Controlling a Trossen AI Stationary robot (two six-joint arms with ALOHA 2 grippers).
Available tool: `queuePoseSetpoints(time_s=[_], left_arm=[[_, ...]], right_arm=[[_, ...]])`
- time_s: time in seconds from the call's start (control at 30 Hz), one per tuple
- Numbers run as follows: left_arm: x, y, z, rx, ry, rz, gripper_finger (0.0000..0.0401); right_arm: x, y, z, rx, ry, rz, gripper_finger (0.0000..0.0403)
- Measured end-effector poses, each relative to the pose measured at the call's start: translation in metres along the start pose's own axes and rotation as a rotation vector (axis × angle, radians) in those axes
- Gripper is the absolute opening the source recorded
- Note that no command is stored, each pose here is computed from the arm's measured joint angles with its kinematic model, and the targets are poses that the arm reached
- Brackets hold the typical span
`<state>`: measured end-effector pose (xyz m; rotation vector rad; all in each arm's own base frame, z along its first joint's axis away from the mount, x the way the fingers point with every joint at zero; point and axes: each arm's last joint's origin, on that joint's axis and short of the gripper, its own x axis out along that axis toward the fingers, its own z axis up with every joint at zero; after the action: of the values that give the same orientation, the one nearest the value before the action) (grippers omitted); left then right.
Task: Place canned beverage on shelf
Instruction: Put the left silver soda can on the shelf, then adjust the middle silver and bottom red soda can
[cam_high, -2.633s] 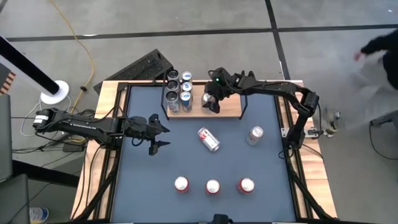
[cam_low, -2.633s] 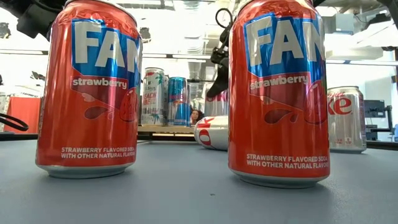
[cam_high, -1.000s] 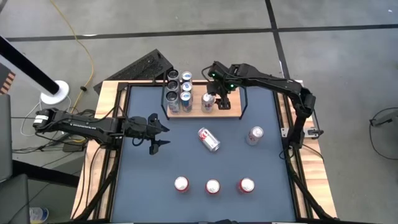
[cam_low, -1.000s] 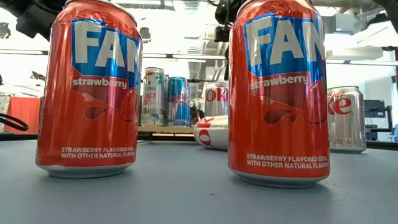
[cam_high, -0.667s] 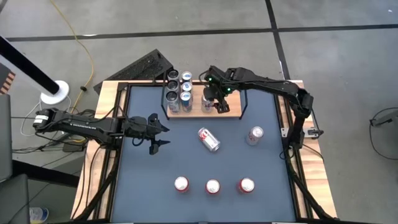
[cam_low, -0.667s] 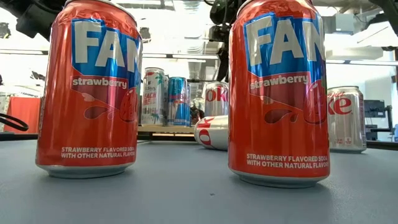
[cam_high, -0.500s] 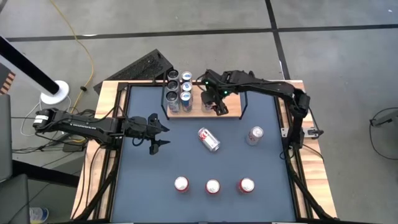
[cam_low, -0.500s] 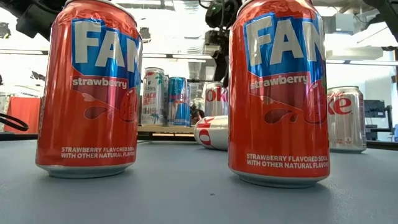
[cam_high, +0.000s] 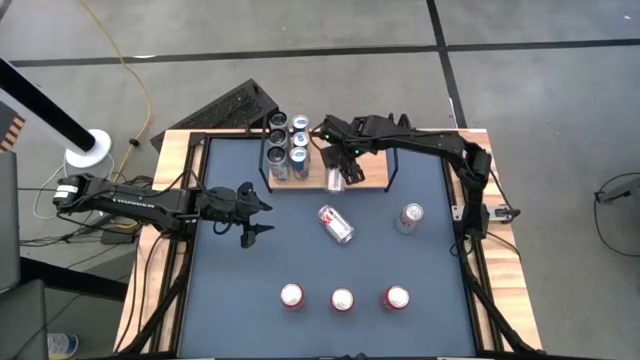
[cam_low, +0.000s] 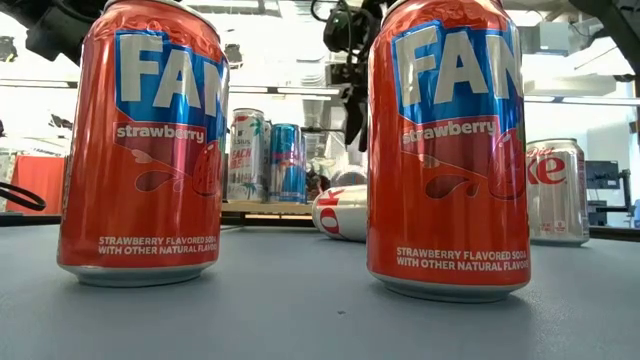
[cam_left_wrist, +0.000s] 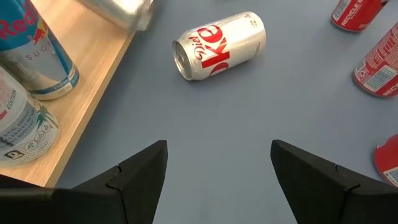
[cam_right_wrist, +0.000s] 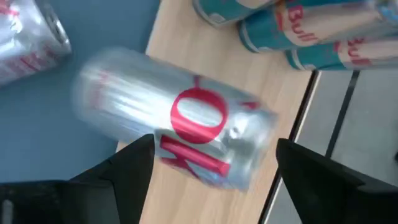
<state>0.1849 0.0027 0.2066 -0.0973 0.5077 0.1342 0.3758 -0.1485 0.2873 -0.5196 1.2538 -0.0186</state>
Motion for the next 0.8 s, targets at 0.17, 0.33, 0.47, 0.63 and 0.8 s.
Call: queuePoseSetpoints(time_s=[0.17, 0.33, 0.47, 0.63, 0.8], left_arm=[[0.0, 0.0, 0.0, 0.01, 0.0, 0.012, 0.0275], [0.0, 0.0, -0.001, -0.004, 0.006, 0.012, 0.0275], [0.0, 0.0, -0.001, -0.001, 0.009, 0.01, 0.0275], [0.0, 0.0, -0.001, 0.013, 0.01, 0.01, 0.0275], [0.0, 0.0, -0.004, 0.012, 0.043, -0.009, 0.0275]], right_arm=[[-0.007, -0.001, 0.003, 0.054, -0.007, -0.001, 0.0327], [-0.013, 0.011, 0.008, 0.1, -0.005, 0.071, 0.0327], [-0.028, 0.016, 0.007, 0.214, -0.098, 0.226, 0.0327], [-0.055, 0.015, -0.01, 0.335, -0.077, 0.272, 0.0327], [-0.09, 0.033, -0.029, 0.522, -0.03, 0.333, 0.0327]])
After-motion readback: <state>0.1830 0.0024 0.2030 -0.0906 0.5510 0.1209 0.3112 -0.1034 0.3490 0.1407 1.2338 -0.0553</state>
